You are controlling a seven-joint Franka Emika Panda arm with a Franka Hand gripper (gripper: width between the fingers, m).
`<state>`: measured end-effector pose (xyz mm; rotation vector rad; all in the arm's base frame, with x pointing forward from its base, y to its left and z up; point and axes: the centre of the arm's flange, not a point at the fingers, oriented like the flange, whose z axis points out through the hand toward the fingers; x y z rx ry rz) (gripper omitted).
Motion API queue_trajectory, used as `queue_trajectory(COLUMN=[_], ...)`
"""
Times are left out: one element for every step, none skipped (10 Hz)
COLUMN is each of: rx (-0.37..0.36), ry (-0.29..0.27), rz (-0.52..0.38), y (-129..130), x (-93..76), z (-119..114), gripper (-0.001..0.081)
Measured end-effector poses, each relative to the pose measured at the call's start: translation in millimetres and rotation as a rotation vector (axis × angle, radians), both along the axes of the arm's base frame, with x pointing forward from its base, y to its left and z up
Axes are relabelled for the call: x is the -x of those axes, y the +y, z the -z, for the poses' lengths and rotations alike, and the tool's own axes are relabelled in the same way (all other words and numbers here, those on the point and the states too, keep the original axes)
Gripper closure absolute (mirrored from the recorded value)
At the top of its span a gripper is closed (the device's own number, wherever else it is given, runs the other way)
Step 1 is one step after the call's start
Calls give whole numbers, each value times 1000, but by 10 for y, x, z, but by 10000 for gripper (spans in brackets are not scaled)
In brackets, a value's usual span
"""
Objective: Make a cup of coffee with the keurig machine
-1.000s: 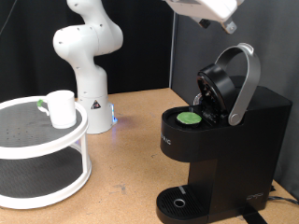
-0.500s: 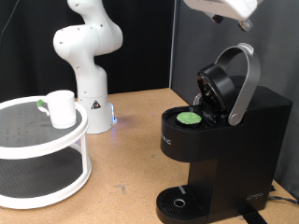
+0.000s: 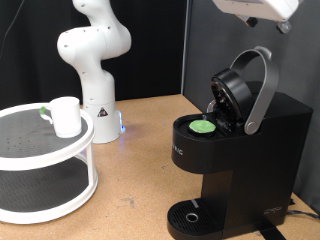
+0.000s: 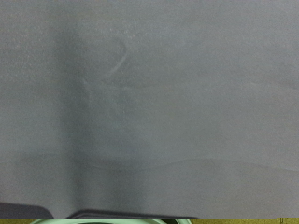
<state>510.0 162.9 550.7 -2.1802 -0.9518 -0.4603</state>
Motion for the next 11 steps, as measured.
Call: queue_trajectory(rx=[3,8,13,18,22,26,28,31,37,42,48], ry=[5,10,12,14,16,17,17,15,9,2,-4], rz=[0,-2,-5,-11,-16,-18,-19,-18,-13,-8,-4], y=[81,157,228,287,336,375,405,424,426,419,410], x=[4,3,2,5,3,-2,-3,0,-2,-10,-17], z=[13,42,78,112,148,183,207,223,231,235,240], gripper=[1,1,1,110,110,283,283,460,460,668,668])
